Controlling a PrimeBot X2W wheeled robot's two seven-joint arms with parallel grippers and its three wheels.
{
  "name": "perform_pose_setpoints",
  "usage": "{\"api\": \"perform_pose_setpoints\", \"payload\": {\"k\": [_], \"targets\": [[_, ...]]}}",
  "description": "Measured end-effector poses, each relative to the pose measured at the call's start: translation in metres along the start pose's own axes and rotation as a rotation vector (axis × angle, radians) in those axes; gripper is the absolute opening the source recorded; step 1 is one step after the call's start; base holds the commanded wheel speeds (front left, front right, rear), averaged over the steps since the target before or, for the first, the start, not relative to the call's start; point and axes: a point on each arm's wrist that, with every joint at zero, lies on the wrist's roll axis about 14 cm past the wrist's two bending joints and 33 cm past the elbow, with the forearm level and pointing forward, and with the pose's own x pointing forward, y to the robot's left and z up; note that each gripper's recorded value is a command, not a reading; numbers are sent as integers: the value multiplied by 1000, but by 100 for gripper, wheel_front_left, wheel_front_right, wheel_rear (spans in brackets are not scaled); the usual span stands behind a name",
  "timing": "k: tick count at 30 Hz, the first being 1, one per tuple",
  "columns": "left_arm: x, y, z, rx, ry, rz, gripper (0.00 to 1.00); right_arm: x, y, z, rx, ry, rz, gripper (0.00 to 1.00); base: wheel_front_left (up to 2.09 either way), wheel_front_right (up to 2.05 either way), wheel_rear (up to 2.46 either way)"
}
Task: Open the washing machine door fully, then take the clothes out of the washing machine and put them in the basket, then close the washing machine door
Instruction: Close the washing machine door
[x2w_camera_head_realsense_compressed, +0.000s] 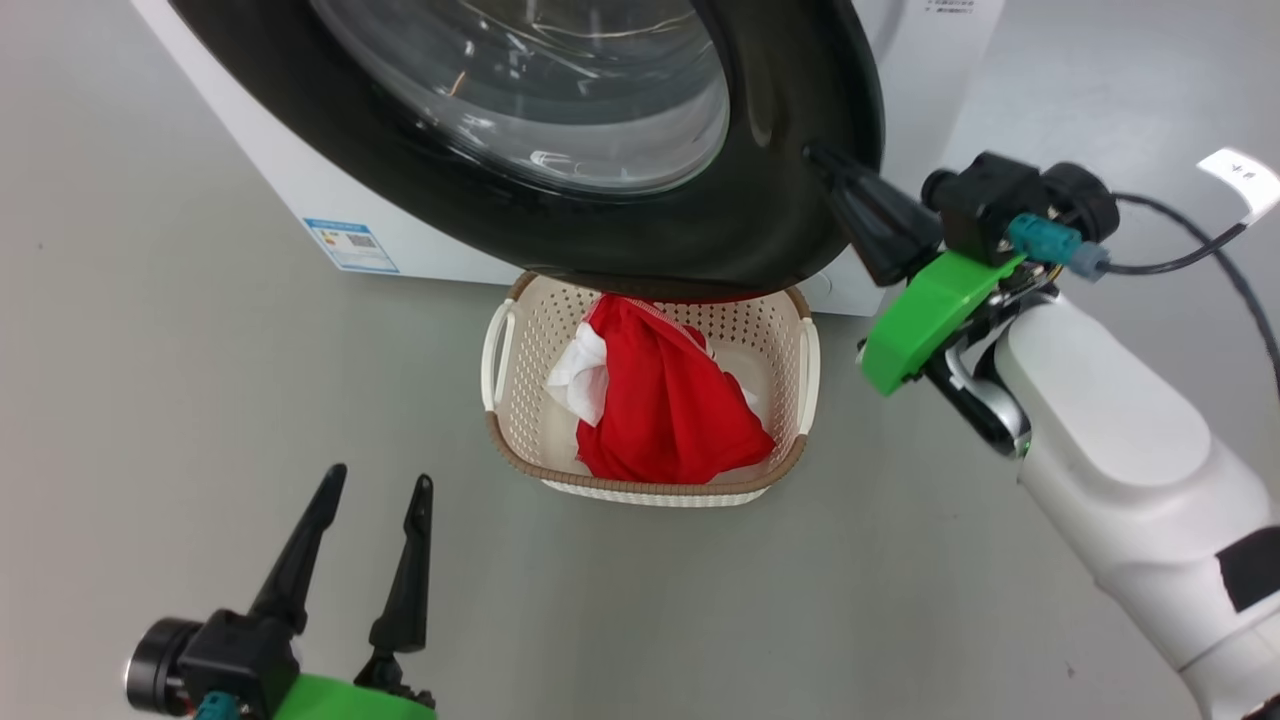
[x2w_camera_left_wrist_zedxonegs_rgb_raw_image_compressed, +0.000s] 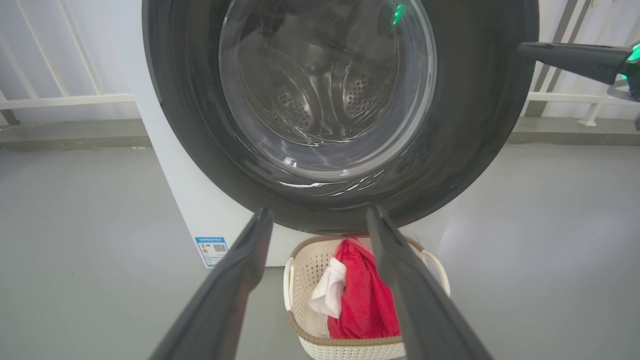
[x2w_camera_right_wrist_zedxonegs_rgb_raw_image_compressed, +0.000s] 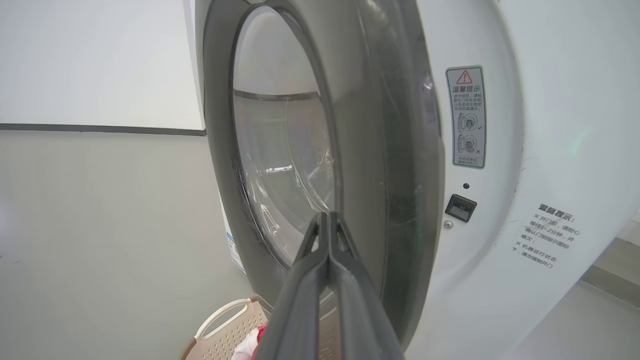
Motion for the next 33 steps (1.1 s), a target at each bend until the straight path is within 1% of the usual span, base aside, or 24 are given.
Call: {"api": "perform_pose_setpoints", "payload": {"k": [8, 15, 24, 33], "targets": [[6, -3, 2, 70, -1, -20, 100, 16, -8, 7, 45, -19, -9, 0, 0, 0, 0], [6, -5, -4, 86, 19, -28, 100, 26, -16, 10, 48, -16, -9, 0, 0, 0, 0], [13, -3, -8, 93, 28, -26, 100, 45, -40, 14, 23, -20, -41, 0, 0, 0, 0], [19, -1, -17, 96, 55, -20, 100, 64, -78, 20, 36, -39, -131, 0, 0, 0, 0]]}}
